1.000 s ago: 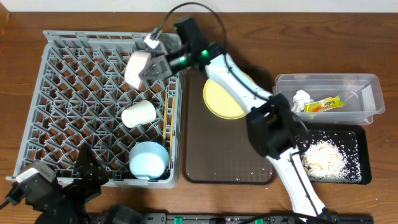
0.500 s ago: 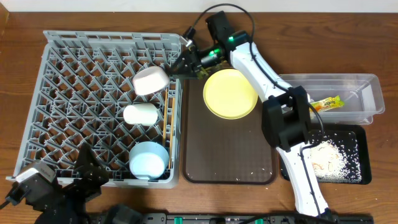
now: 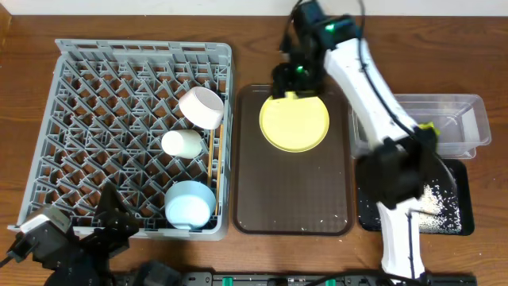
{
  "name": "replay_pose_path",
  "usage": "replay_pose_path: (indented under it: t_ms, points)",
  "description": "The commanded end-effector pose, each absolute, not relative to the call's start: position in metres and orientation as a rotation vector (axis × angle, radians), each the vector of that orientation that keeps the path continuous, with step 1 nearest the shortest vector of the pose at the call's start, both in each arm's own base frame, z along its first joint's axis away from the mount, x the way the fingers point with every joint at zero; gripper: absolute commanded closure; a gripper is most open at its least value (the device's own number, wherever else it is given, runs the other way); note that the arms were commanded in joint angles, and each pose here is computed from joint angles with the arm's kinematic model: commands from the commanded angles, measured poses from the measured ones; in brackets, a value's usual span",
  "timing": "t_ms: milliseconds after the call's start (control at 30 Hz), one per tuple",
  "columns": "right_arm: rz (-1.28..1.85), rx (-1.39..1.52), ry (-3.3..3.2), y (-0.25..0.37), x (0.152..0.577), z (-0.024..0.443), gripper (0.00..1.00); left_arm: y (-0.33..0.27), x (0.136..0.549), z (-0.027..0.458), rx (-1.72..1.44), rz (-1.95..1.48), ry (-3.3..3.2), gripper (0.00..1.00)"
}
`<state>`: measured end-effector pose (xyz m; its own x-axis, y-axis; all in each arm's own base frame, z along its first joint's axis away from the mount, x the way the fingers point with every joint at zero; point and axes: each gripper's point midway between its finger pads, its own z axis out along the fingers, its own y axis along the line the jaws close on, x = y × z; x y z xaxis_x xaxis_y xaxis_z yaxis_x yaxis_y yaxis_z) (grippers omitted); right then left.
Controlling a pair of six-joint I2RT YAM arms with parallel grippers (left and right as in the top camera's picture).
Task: Sort waste into correct bins and load items into the dishwasher
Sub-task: 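Move the right gripper to the yellow plate's rim on the tray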
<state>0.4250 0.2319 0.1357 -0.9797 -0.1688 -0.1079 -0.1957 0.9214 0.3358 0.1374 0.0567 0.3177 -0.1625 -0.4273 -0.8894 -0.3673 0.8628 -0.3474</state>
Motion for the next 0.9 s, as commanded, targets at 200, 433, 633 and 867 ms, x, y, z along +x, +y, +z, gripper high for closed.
replay_pose_path:
  t_ms: [200,433,633,867]
  points:
    - [-0.201,-0.068,2.969,0.144,0.44,0.121,0.29,0.06,0.135,0.321,-0.62,-0.049,1.759,0.04]
    - [-0.313,-0.014,3.029,0.13,0.431,0.069,0.29,0.06,0.135,0.321,-0.62,-0.049,1.759,0.04]
    - [-0.353,0.024,3.065,0.112,0.422,0.033,0.23,0.06,0.135,0.321,-0.62,-0.049,1.759,0.04]
    - [-0.211,0.001,3.131,0.122,0.402,-0.016,0.49,0.06,0.135,0.321,-0.62,-0.049,1.759,0.04]
